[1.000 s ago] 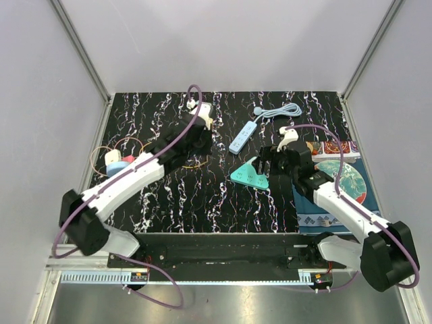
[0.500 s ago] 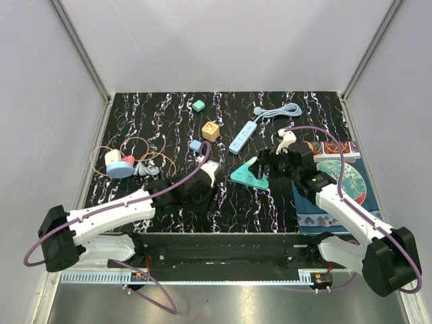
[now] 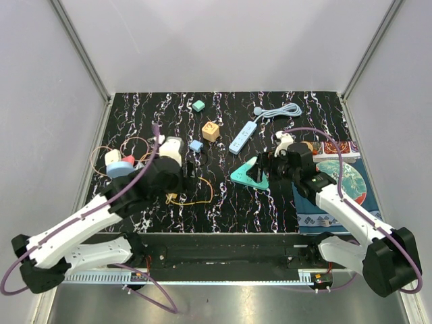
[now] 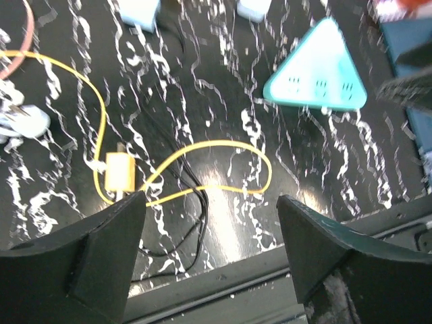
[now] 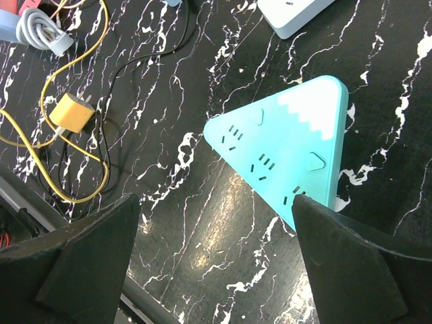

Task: Insert the plug
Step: Move the plug to the center of the board, then pick up the plug from the center of the board.

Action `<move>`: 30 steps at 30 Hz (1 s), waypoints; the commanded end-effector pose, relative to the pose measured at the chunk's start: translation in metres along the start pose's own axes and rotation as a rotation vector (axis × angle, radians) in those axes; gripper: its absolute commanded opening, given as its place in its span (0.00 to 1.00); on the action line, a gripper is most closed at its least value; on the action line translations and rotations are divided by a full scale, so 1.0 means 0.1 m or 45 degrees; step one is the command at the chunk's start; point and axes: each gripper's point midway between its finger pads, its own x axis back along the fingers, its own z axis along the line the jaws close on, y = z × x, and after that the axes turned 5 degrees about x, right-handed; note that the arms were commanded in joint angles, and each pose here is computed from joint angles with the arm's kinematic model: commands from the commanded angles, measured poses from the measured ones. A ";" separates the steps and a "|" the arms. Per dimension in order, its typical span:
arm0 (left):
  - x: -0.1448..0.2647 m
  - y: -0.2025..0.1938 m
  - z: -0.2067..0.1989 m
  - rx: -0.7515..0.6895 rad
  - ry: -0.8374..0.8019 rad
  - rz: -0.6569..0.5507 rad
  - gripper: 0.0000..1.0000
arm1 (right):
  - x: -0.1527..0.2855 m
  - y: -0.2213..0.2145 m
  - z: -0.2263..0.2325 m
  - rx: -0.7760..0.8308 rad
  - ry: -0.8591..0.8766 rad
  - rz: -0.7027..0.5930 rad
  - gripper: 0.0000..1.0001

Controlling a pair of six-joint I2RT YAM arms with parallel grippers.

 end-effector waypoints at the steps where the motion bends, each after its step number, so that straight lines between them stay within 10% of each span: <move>1: 0.32 0.54 0.22 0.022 0.086 -0.240 0.82 | 0.08 0.23 0.21 0.046 0.082 -0.069 1.00; 30: -2.53 0.94 0.76 0.506 0.532 -0.106 0.80 | -0.08 0.08 0.03 0.160 -0.040 -0.012 1.00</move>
